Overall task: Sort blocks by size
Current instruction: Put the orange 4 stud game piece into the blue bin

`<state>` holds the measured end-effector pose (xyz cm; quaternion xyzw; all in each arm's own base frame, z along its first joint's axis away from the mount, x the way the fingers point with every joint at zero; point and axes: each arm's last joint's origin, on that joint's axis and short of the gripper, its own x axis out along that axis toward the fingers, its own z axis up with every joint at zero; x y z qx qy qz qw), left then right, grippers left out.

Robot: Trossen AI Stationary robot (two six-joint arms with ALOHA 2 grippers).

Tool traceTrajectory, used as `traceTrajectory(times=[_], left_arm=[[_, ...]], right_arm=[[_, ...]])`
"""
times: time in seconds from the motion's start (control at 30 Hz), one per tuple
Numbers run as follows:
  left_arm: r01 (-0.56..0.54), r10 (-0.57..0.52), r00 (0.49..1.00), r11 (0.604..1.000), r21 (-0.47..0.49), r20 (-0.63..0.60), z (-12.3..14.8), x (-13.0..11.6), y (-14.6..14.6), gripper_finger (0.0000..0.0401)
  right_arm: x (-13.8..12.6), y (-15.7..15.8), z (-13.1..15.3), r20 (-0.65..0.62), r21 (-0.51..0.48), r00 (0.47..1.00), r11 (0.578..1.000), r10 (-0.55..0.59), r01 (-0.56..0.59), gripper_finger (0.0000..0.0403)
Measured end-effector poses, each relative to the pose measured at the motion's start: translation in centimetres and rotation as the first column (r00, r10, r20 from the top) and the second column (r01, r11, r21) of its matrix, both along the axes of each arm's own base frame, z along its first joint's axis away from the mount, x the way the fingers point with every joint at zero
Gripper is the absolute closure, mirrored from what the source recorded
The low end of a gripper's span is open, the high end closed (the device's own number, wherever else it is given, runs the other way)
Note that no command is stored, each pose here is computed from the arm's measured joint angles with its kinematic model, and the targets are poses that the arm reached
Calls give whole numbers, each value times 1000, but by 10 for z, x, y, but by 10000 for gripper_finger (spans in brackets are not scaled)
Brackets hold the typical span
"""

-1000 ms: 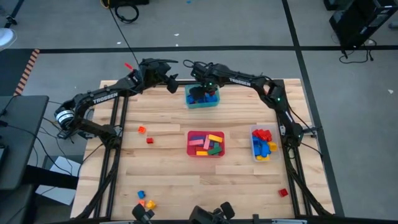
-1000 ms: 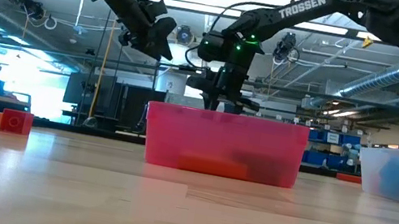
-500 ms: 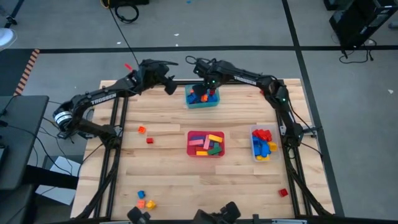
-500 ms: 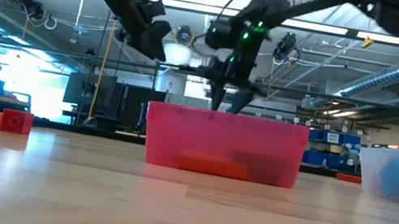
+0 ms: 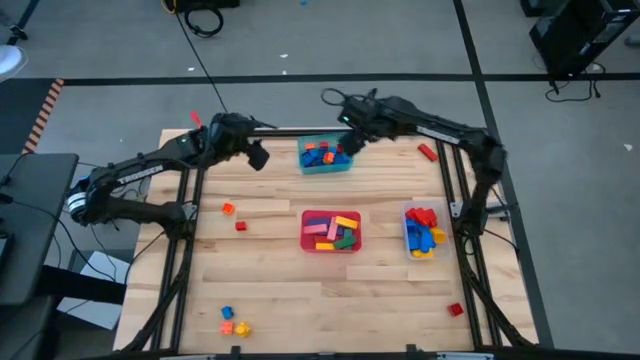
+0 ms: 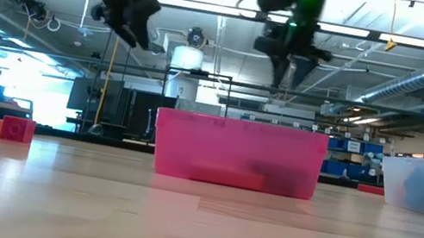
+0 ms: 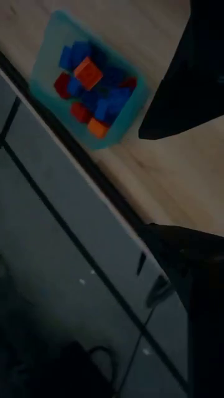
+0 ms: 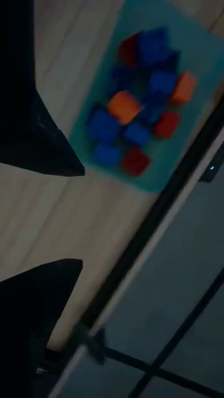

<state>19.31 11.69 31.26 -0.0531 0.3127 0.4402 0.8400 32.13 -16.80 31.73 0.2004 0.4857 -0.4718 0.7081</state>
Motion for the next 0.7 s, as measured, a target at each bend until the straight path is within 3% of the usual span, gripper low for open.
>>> traceTrajectory(times=[0.4, 0.7], left_arm=[[75, -95, 993, 970, -233, -75, -4, -10, -72, 158], [40, -53, 998, 900, -433, -17, -1, -19, -121, 158]], right_arm=[[-102, 95, -38, 204, 105, 970, 989, -128, 109, 163], [-137, 133, -40, 319, 149, 937, 984, -143, 100, 162]])
